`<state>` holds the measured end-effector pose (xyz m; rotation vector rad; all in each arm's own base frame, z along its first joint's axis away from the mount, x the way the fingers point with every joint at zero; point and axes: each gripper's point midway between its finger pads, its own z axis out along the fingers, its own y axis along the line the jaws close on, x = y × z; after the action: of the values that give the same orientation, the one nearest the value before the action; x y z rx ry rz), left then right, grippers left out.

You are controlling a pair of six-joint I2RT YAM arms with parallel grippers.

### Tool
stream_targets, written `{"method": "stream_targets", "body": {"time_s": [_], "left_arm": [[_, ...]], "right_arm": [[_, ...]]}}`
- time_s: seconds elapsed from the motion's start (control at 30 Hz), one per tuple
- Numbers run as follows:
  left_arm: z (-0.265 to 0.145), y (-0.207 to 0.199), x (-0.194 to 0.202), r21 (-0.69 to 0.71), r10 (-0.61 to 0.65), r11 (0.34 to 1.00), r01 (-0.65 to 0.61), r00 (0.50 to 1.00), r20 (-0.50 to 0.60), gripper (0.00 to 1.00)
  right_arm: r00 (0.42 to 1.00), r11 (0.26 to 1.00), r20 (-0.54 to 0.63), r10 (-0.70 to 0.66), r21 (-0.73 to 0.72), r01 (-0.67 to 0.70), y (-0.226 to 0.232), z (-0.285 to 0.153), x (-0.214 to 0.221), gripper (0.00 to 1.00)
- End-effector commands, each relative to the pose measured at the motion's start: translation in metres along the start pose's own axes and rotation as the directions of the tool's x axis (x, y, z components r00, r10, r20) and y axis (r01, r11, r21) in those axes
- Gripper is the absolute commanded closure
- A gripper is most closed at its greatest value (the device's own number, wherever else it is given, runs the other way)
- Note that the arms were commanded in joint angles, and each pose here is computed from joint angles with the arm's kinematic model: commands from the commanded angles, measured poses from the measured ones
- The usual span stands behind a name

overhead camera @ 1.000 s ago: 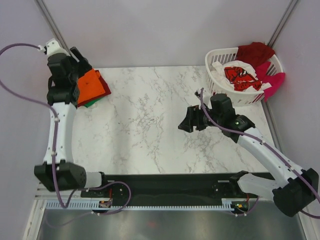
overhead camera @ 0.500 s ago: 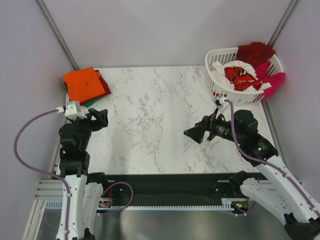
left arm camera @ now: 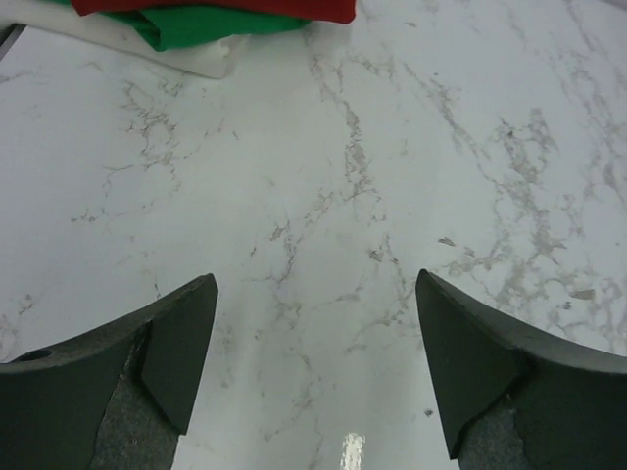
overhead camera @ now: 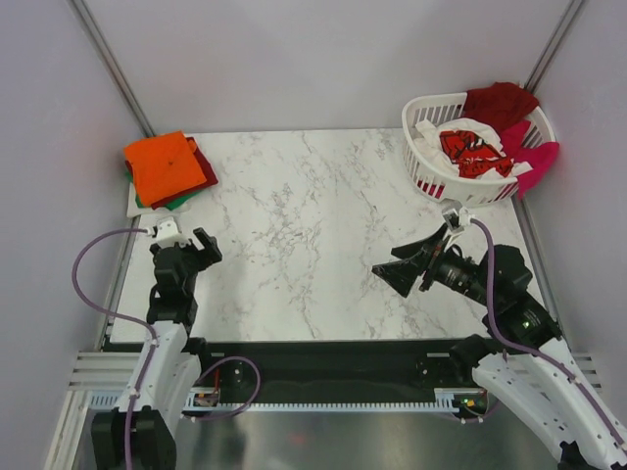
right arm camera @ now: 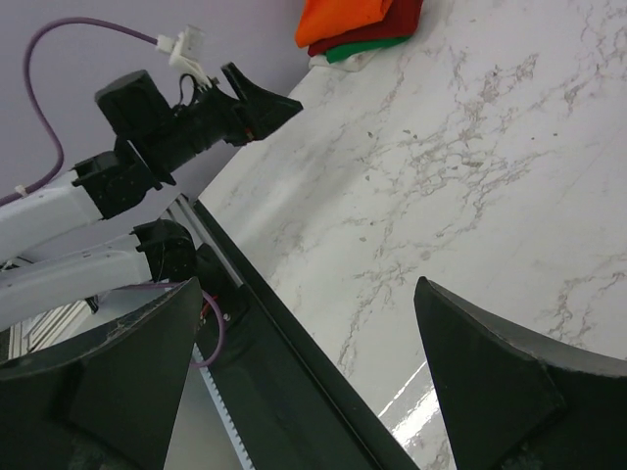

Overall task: Fold and stack the t-shirts
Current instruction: Neatly place the folded tshirt to the corner

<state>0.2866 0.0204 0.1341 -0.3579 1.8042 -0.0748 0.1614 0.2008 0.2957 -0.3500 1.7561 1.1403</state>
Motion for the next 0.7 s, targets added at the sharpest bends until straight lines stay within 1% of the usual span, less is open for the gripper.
{"method": "stream_targets", "body": {"time_s": [0.0,0.03,0.07,0.1,0.13,0.17,0.23,0.27,0.3,0.33,0.37,0.4,0.43,0.47,0.5,0.53,0.63,0.67], "left_arm": [[0.019,0.014,-0.027,-0.079,-0.009,0.997,0.024,0.983,0.183,0.11],[0.021,0.021,-0.015,-0.103,-0.024,0.994,0.042,0.984,0.178,0.11],[0.024,0.018,-0.03,-0.087,-0.034,0.994,0.058,0.967,0.254,0.1],[0.027,0.018,-0.028,-0.08,-0.031,0.995,0.053,0.965,0.26,0.11],[0.036,0.021,-0.007,-0.092,0.0,0.996,0.019,0.98,0.198,0.11],[0.039,0.017,-0.019,-0.072,0.01,0.997,0.009,0.968,0.252,0.13],[0.045,0.011,-0.016,-0.063,0.04,0.998,-0.024,0.962,0.27,0.13],[0.053,0.01,-0.008,-0.061,0.062,0.997,-0.048,0.968,0.242,0.14],[0.056,-0.001,-0.014,-0.018,0.089,0.996,-0.088,0.961,0.263,0.13],[0.061,-0.016,-0.014,0.021,0.148,0.987,-0.159,0.952,0.267,0.12],[0.071,-0.028,0.017,0.094,0.194,0.972,-0.215,0.962,0.191,0.11],[0.072,-0.046,0.001,0.15,0.203,0.956,-0.253,0.937,0.286,0.11],[0.076,-0.05,0.012,0.16,0.268,0.934,-0.318,0.924,0.272,0.11],[0.075,-0.046,0.012,0.127,0.269,0.944,-0.304,0.934,0.236,0.1],[0.078,-0.04,0.022,0.108,0.27,0.95,-0.293,0.944,0.189,0.09],[0.08,-0.042,0.013,0.1,0.259,0.953,-0.287,0.939,0.226,0.08],[0.081,-0.041,0.016,0.096,0.265,0.953,-0.289,0.942,0.206,0.0],[0.081,-0.041,0.016,0.096,0.265,0.953,-0.289,0.942,0.206,0.0]], "right_arm": [[0.998,1.0,0.061,-0.017,-0.004,0.017,0.002,-0.005,-0.007,0.02],[0.997,1.0,0.068,-0.021,-0.007,0.021,0.003,-0.007,-0.007,0.02],[0.998,1.0,0.066,-0.02,-0.006,0.02,0.002,-0.007,-0.005,0.02],[0.997,1.0,0.065,-0.027,-0.006,0.028,0.002,-0.008,-0.004,0.02],[0.998,0.999,0.061,-0.031,-0.011,0.032,0.003,-0.008,-0.003,0.02],[0.998,0.999,0.055,-0.033,-0.007,0.033,0.002,-0.009,-0.002,0.02],[0.998,0.999,0.049,-0.042,-0.012,0.043,0.002,-0.009,-0.001,0.02],[0.998,0.999,0.05,-0.046,-0.012,0.047,0.003,-0.009,-0.001,0.02],[0.998,0.999,0.05,-0.048,-0.012,0.048,0.002,-0.009,-0.001,0.02],[0.998,0.999,0.046,-0.052,-0.011,0.052,0.001,-0.009,0.0,0.02],[0.998,0.998,0.041,-0.053,-0.012,0.054,0.001,-0.008,0.001,0.02],[0.998,0.999,0.039,-0.051,-0.008,0.052,0.0,-0.008,0.002,0.02],[0.998,0.999,0.033,-0.052,-0.008,0.053,0.0,-0.007,0.003,0.02],[0.998,0.999,0.03,-0.054,-0.003,0.055,-0.002,-0.007,0.003,0.02],[0.998,0.999,0.024,-0.052,-0.003,0.052,-0.002,-0.006,0.005,0.02],[0.998,0.999,0.023,-0.05,-0.001,0.05,-0.003,-0.006,0.005,0.02],[0.999,0.999,0.022,-0.048,-0.014,0.048,-0.001,-0.004,0.005,0.02],[0.999,0.999,0.024,-0.045,-0.019,0.046,0.0,-0.005,0.005,0.02]]}}
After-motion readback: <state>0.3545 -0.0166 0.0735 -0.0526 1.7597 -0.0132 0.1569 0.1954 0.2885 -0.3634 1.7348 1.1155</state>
